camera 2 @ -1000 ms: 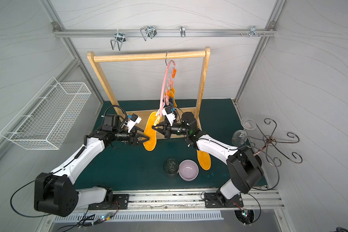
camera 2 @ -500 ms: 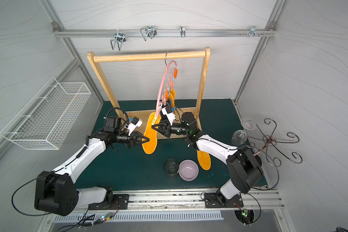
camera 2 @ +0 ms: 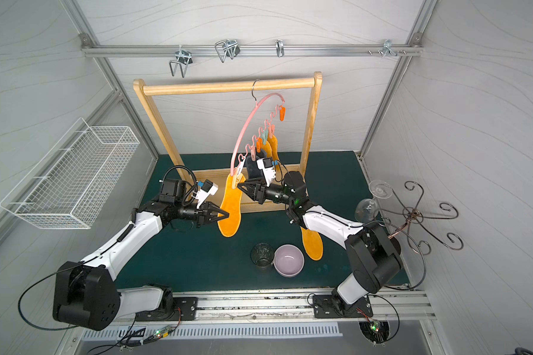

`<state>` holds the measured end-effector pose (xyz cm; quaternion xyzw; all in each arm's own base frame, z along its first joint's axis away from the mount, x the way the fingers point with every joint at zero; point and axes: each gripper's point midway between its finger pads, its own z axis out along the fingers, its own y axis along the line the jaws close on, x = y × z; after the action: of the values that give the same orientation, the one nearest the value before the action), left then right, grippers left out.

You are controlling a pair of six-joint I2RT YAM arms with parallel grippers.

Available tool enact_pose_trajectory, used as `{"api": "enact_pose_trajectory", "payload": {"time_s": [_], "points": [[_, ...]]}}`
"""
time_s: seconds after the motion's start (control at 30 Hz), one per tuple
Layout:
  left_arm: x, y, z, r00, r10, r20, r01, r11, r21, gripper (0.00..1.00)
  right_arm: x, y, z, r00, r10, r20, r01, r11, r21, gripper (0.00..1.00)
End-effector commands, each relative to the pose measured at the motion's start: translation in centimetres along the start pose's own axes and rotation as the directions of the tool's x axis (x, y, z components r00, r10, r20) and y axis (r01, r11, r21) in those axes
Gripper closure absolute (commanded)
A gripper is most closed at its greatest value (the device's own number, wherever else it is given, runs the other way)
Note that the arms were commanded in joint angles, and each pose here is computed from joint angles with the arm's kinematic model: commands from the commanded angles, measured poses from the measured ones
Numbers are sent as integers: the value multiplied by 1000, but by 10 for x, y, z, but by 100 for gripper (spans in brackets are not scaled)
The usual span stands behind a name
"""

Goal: Take the shoe insoles off the hanger
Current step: Remove the insole from the hanger, then open the clamp at the hanger.

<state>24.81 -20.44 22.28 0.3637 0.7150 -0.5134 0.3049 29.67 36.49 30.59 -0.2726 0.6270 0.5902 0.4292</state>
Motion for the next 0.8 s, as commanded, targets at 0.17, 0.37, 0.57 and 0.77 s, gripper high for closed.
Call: {"api": "enact_pose_trajectory", "payload": {"time_s": [0.17, 0.37, 0.57, 0.77], "points": [[0, -5, 2, 999, 39, 8, -40, 999, 35, 100, -23, -9, -2, 994, 48, 102, -40, 996, -75, 62], [0, -5, 2, 999, 41, 6, -41, 999, 34, 100, -34, -8, -11, 987, 83, 138, -59, 985, -164, 47], [1, -4, 2, 999, 36, 2, -36, 999, 34, 100, -41, -4, -16, 988, 67, 142, -37, 979, -201, 44], [1, -4, 3, 999, 33, 1, -33, 999, 36, 100, -49, -5, -14, 987, 67, 147, -35, 978, -206, 42]]}}
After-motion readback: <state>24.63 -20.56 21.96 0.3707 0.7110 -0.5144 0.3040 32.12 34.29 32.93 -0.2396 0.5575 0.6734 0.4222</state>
